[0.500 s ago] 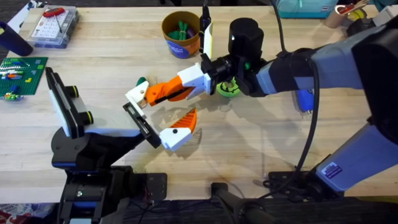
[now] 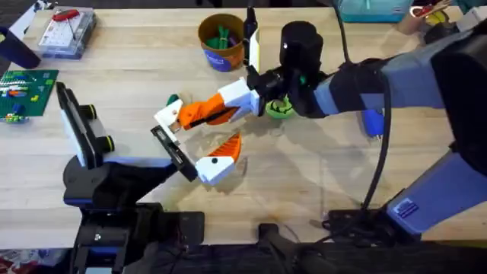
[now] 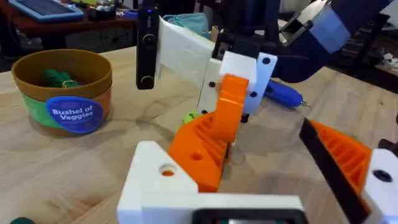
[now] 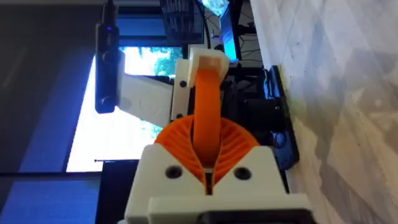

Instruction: Pick up the gripper from the table and insert it into the empty holder that is missing its gripper. Then pick up a screw, insert it into the mounting hole, and use the screwdriver to tighten it. Finally, clean up the table by picking up the vegetable and placing it into the bucket.

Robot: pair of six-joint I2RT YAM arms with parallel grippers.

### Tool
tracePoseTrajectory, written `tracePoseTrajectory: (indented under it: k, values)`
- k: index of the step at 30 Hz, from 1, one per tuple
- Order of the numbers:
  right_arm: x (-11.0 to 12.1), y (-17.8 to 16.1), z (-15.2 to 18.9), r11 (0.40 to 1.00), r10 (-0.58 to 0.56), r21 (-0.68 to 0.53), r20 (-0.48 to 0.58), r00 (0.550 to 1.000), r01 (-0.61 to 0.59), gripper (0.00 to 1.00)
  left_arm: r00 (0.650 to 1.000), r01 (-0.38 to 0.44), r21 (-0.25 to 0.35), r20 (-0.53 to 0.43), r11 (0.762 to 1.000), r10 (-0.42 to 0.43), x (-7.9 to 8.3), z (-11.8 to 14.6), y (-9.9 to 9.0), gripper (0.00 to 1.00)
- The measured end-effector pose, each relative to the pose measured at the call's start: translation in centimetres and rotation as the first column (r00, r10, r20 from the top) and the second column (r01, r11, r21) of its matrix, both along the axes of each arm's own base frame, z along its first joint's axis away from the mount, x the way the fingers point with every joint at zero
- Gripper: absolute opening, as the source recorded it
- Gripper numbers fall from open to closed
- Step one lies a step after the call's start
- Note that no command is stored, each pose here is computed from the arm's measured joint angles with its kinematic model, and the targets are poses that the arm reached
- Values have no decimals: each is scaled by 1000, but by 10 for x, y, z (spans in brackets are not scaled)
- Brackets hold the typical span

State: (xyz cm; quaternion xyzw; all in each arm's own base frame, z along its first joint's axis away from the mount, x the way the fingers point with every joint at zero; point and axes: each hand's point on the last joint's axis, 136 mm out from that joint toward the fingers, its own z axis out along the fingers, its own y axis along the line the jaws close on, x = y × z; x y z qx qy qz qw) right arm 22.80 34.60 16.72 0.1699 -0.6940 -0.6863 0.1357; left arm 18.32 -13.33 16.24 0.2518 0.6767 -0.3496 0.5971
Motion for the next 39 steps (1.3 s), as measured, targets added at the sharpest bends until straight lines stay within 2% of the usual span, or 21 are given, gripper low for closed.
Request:
tracePoseTrajectory:
  k: [14,29,39]
  values:
    - [-1,1,5,1000,24,-2,-17,1000,-24,20,1000,1,1,2,1000,-1,0,0,0,992]
    - [-13,7,6,998,62,6,0,998,-62,20,1000,1,1,2,1000,-1,0,0,0,992]
    - [-7,12,8,999,38,10,14,999,-39,20,1000,-12,3,4,1000,12,2,0,1,992]
